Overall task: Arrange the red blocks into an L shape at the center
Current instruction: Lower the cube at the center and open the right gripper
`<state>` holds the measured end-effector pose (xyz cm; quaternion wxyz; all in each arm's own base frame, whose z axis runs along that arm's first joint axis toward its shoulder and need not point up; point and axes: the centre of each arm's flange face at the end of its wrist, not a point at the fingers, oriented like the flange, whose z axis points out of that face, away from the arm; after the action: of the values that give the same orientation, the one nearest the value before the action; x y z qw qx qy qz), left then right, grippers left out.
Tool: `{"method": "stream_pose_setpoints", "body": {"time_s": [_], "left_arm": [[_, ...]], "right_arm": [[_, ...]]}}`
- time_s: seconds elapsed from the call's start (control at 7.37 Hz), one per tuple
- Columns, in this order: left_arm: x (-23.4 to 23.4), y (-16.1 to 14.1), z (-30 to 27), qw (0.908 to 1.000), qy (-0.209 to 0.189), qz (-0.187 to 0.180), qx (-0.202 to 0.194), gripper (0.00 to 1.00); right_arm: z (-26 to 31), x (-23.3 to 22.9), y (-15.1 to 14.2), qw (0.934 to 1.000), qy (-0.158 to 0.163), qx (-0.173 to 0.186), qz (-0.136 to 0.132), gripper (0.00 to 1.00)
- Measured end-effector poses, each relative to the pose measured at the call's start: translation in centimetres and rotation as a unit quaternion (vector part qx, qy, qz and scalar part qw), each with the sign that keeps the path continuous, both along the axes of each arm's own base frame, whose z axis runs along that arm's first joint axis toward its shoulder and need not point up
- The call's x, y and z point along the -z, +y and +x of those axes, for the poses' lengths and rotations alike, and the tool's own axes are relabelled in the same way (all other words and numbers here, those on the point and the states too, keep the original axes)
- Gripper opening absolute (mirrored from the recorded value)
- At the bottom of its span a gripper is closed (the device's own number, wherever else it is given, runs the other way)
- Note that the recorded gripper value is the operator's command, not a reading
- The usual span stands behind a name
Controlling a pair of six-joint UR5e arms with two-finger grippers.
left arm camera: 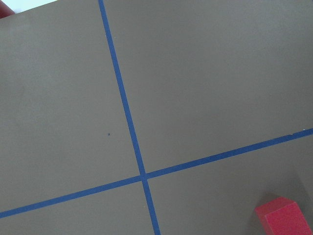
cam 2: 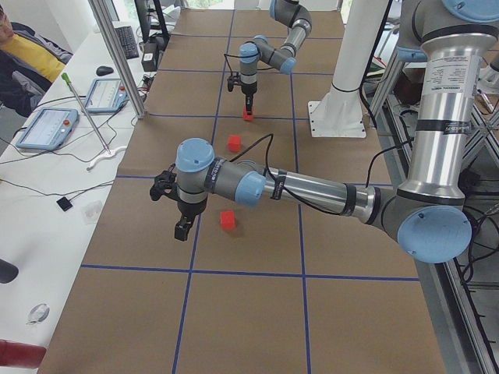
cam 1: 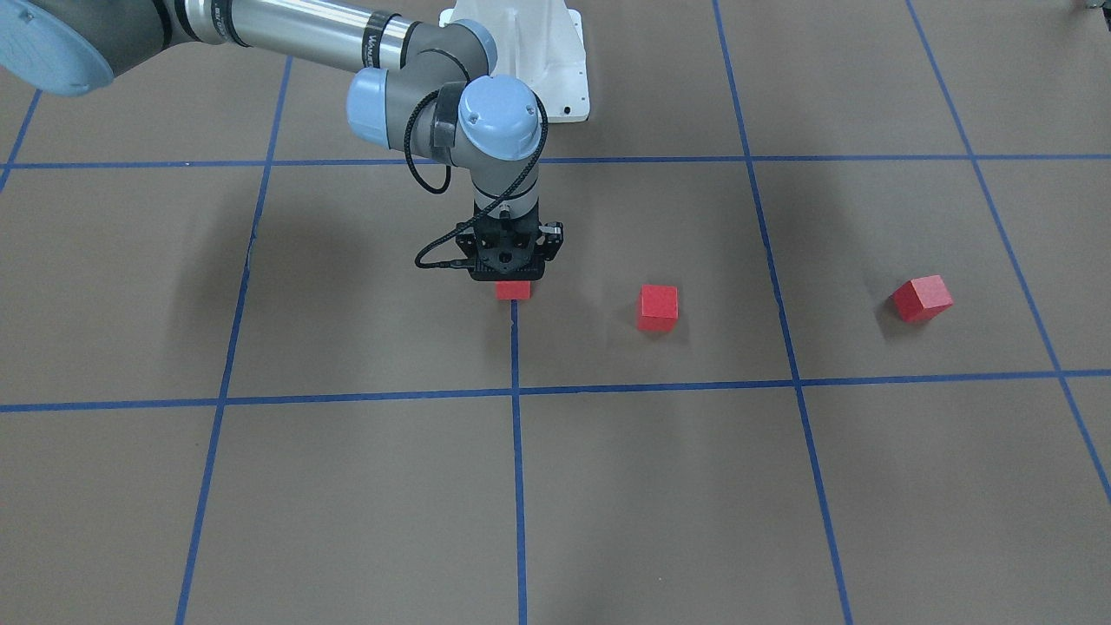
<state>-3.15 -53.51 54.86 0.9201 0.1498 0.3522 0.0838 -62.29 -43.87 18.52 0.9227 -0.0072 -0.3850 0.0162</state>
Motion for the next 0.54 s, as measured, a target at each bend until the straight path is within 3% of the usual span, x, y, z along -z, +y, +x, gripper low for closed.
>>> {"method": "stream_pose_setpoints", "body": {"time_s": [0.27, 0.54], "left_arm": [[-0.05, 0.0, 0.0, 1.0, 0.0, 0.0, 0.0, 1.0], [-0.11, -0.01, 0.0, 1.0, 0.0, -0.001, 0.0, 1.0]], "right_arm": [[-0.02, 0.04, 0.03, 1.0, -0.001, -0.001, 0.0, 0.96], [-0.05, 0.2, 0.1, 1.0, -0.002, -0.001, 0.0, 0.99]]}}
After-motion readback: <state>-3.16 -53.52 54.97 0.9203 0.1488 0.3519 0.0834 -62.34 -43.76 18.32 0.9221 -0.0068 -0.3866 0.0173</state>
